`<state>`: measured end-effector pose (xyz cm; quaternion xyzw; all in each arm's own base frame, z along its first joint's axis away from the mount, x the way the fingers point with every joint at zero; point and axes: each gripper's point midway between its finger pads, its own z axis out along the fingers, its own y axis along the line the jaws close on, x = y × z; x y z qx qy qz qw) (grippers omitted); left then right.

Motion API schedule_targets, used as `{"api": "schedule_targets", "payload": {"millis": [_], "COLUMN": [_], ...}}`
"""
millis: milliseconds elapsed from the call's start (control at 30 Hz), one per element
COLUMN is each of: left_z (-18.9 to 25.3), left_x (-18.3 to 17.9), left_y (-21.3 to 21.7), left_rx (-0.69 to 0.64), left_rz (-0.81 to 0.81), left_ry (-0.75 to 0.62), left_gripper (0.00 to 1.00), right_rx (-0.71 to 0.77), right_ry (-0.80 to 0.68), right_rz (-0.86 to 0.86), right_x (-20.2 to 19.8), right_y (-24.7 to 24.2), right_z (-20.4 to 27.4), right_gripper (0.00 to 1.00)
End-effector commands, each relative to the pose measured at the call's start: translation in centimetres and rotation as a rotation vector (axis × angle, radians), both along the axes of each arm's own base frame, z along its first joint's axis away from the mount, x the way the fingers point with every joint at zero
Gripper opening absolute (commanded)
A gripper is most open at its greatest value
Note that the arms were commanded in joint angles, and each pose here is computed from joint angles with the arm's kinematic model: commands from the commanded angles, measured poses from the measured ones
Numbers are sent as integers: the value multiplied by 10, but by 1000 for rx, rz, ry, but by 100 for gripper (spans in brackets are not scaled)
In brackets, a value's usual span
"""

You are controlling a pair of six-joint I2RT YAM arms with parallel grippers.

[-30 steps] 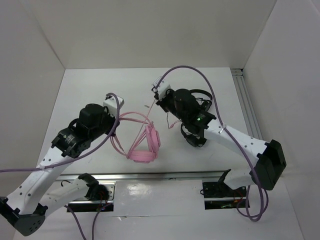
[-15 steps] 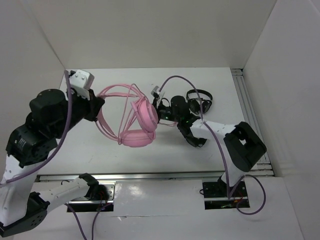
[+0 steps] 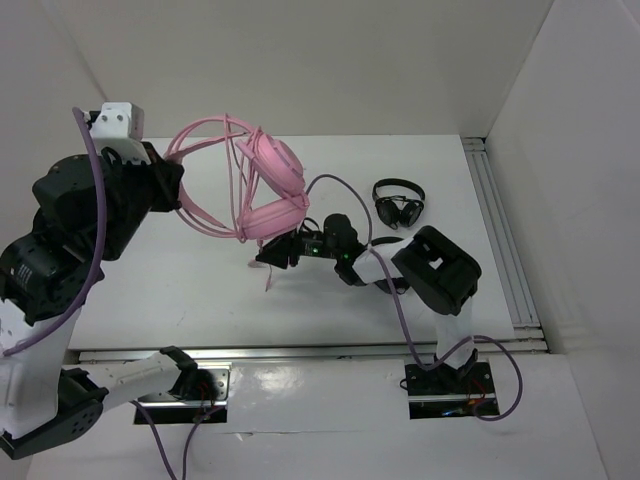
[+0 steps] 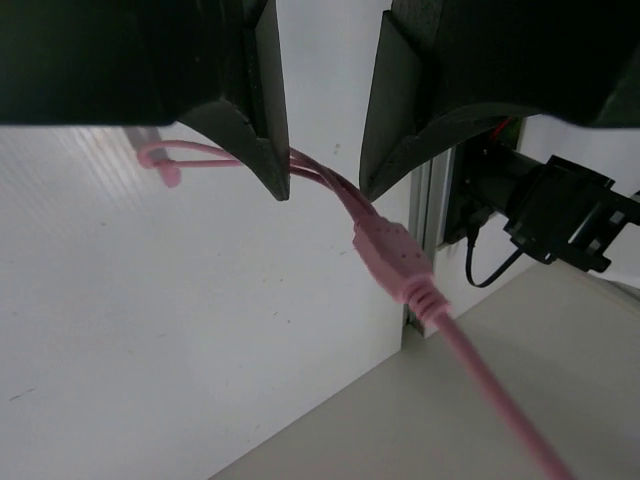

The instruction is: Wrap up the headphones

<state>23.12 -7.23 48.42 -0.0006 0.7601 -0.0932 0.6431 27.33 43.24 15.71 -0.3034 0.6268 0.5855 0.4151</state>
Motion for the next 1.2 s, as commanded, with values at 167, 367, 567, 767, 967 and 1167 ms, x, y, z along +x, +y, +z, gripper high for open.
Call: {"api": "schedule_targets", "payload": {"millis": [167, 367, 567, 767, 967, 1167], "left_z": [49, 48, 51, 52, 60, 59], "left_x": [6, 4, 3, 4, 8, 32], "left_y": [1, 3, 9, 13, 34, 28], "left_rx": [-213, -225, -248, -258, -260, -236], "left_rz": [59, 70, 105, 130, 248, 304], "left_ry": [-146, -137, -146, -148, -198, -192], "left_gripper": [0, 0, 0, 0, 0, 0], "right_rx": [107, 75, 100, 90, 27, -21], "right_ry": [-37, -35, -29, -18, 34, 72], "right_rz": [22, -47, -14, -4, -14, 4], "right_x": [-6, 18, 14, 13, -2, -29], "right_y": [29, 40, 68, 84, 63, 53], "right_z": [14, -3, -12, -30, -69, -99], "right_gripper": [44, 44, 44, 36, 32, 26]}}
